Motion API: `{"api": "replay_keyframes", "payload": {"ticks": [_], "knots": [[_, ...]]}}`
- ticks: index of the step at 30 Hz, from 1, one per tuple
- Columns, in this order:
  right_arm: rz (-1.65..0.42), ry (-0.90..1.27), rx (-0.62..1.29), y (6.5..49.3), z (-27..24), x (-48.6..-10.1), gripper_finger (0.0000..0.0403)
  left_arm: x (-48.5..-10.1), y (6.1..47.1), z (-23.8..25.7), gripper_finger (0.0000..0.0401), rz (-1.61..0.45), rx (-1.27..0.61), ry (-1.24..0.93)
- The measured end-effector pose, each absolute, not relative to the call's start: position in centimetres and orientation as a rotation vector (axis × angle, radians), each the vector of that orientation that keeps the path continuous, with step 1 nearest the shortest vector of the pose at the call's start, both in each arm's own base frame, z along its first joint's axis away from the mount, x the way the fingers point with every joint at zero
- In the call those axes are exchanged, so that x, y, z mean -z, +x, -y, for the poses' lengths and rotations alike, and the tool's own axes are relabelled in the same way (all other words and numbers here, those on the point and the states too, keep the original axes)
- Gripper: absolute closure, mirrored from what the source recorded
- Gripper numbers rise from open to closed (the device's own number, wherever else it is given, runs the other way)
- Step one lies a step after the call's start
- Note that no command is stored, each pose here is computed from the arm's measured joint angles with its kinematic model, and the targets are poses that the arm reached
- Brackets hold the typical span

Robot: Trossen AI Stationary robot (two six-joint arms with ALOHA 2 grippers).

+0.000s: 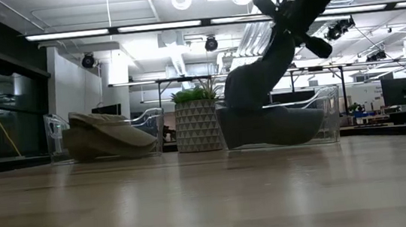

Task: Pick & Place hat
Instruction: Put the blue cap into the right transparent bin

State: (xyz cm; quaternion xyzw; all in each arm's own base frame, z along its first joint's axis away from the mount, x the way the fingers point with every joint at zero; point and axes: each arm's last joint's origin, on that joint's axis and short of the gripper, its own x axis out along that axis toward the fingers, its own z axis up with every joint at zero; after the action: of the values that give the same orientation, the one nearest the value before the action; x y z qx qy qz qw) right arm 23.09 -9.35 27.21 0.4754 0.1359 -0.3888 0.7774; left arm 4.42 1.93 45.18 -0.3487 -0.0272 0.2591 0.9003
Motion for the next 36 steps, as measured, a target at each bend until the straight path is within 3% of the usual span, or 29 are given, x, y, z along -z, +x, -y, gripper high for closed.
{"api": "replay_keyframes", "payload": {"ticks": [21, 36], "knots": [[-0.432, 1.173, 1.033, 22.4, 10.3, -24.6, 0.0398, -44.6, 4.3, -1.9, 0.0081, 0.002, -0.555, -0.74], [-0.295, 1.154, 0.868, 23.6, 11.5, -25.9, 0.0399, -44.5, 4.3, -1.9, 0.0081, -0.015, -0.56, -0.74]]}}
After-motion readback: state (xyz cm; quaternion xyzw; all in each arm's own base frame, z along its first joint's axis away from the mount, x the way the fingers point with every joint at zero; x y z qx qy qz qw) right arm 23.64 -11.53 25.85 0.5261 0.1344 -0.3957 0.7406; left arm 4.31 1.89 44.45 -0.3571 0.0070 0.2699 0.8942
